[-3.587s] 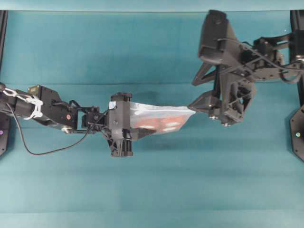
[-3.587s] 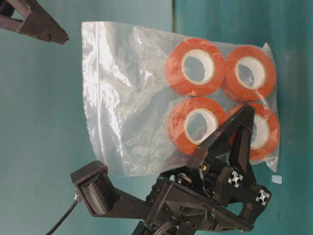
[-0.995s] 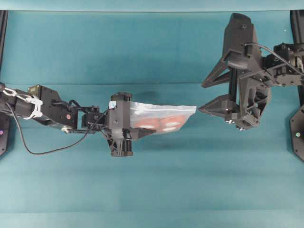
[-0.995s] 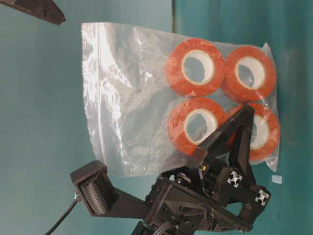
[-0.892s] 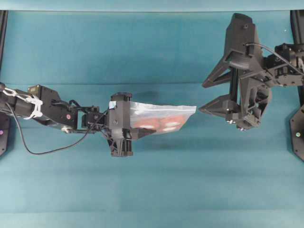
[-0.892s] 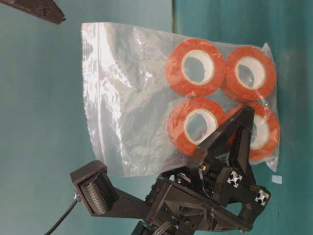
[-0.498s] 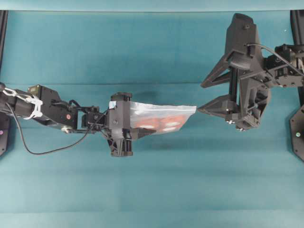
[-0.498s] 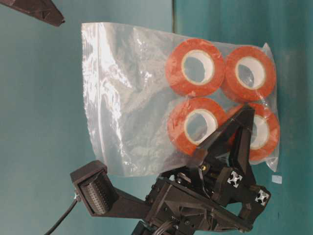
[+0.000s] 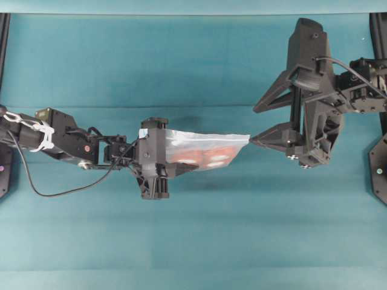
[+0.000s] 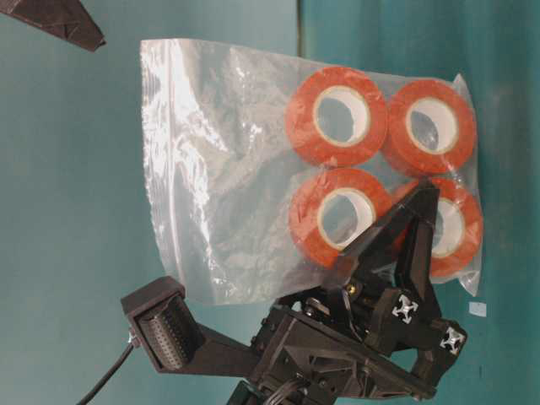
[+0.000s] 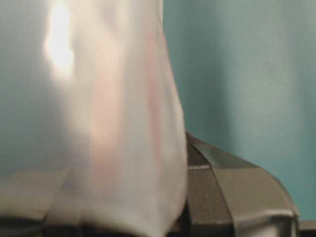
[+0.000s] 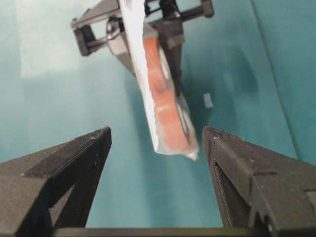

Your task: Hand over the clear zip bag and make it stand upright.

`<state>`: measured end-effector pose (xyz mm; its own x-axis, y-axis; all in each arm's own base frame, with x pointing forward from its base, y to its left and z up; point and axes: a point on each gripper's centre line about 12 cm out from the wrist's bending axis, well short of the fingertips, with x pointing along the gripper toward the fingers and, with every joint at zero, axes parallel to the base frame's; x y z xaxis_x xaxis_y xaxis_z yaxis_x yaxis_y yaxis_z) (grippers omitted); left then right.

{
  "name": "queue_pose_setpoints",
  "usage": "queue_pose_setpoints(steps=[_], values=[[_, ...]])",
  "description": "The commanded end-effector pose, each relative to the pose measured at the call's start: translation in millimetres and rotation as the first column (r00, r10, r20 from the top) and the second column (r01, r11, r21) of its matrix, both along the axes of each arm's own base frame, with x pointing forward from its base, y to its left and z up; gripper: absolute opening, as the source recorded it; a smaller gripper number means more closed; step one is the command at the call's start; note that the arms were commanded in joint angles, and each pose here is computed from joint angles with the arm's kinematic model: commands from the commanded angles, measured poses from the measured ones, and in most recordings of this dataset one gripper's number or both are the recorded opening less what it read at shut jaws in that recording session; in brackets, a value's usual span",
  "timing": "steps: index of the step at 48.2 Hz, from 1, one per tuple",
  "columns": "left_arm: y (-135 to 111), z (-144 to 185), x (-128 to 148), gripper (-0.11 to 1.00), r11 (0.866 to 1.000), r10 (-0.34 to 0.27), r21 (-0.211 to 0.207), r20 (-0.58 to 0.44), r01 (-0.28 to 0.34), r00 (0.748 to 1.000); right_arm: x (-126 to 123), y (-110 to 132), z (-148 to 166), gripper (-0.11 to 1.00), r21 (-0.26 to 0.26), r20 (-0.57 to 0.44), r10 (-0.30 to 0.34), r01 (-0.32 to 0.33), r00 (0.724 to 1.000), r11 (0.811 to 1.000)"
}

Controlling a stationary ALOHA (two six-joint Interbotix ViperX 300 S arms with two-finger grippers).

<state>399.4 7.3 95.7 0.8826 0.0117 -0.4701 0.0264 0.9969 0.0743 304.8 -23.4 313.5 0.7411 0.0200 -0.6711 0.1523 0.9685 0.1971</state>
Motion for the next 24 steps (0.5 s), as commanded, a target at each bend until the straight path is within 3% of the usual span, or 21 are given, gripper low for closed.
queue_pose_setpoints(steps=[1, 24], values=[[-1.3, 4.7, 1.3, 0.25, 1.000, -0.004, 0.000, 0.014, 0.004, 1.000, -1.7, 1.8, 8.8, 0.85, 0.004, 0.032, 0.000, 0.000, 0.999, 1.000], [-1.2, 4.3, 0.8, 0.25, 1.000, 0.000, -0.005, 0.012, 0.000, 1.000, -2.0, 2.7, 7.9, 0.85, 0.003, 0.028, 0.003, -0.004, 1.000, 1.000]])
